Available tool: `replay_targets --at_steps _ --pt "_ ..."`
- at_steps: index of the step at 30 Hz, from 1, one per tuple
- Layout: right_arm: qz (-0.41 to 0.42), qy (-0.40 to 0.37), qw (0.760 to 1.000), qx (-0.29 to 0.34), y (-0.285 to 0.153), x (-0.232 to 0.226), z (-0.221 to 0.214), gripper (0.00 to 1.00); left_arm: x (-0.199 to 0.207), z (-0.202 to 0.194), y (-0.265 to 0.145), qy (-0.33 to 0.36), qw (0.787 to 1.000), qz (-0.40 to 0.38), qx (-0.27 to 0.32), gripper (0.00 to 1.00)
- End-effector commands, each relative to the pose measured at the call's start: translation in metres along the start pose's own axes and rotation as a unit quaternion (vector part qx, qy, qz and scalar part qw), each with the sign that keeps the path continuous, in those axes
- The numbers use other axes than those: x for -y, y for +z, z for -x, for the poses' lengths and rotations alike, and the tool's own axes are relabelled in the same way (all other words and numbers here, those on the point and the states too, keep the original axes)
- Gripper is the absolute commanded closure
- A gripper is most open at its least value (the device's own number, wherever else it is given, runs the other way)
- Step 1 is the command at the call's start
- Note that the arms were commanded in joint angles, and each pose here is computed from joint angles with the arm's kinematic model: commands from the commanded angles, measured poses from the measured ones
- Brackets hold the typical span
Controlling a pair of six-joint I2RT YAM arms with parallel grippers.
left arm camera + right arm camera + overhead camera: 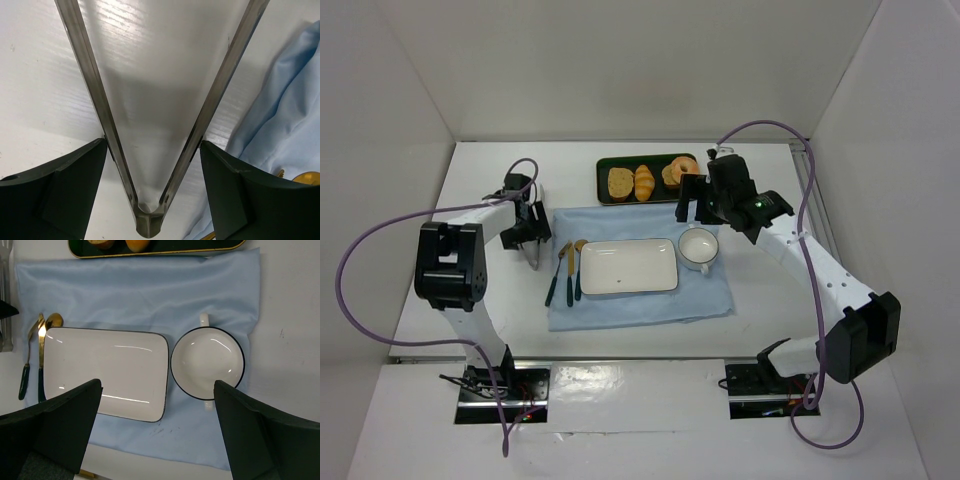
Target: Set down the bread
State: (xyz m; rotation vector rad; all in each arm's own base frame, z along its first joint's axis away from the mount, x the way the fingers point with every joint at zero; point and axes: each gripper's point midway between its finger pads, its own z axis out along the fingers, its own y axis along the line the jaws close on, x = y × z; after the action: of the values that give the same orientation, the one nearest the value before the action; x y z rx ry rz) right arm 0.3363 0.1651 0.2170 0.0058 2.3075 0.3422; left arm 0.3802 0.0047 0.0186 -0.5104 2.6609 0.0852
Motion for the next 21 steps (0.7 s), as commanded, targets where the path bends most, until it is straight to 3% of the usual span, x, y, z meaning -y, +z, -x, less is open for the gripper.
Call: replay_targets --at_steps 1,9,17,21 --pt "0.022 0.002 0.998 0.056 -0.017 -0.009 0.033 0.0 0.001 -0.002 0.012 0.006 1.0 -0.009 -0.015 0.12" --pt "0.021 0.003 0.998 0.061 -0.018 -0.005 0.038 0.0 0.005 -0.002 0.017 0.011 1.0 -0.017 -0.019 0.18" --pt "0.022 0.006 0.998 0.061 -0.018 -0.003 0.039 0.0 0.003 0.001 0.014 0.006 0.999 -0.029 -0.019 0.34" --pt "0.024 0.005 0.998 0.055 -0.016 -0.003 0.035 0.0 0.007 0.013 -0.002 0.004 0.999 -0.042 0.005 0.34"
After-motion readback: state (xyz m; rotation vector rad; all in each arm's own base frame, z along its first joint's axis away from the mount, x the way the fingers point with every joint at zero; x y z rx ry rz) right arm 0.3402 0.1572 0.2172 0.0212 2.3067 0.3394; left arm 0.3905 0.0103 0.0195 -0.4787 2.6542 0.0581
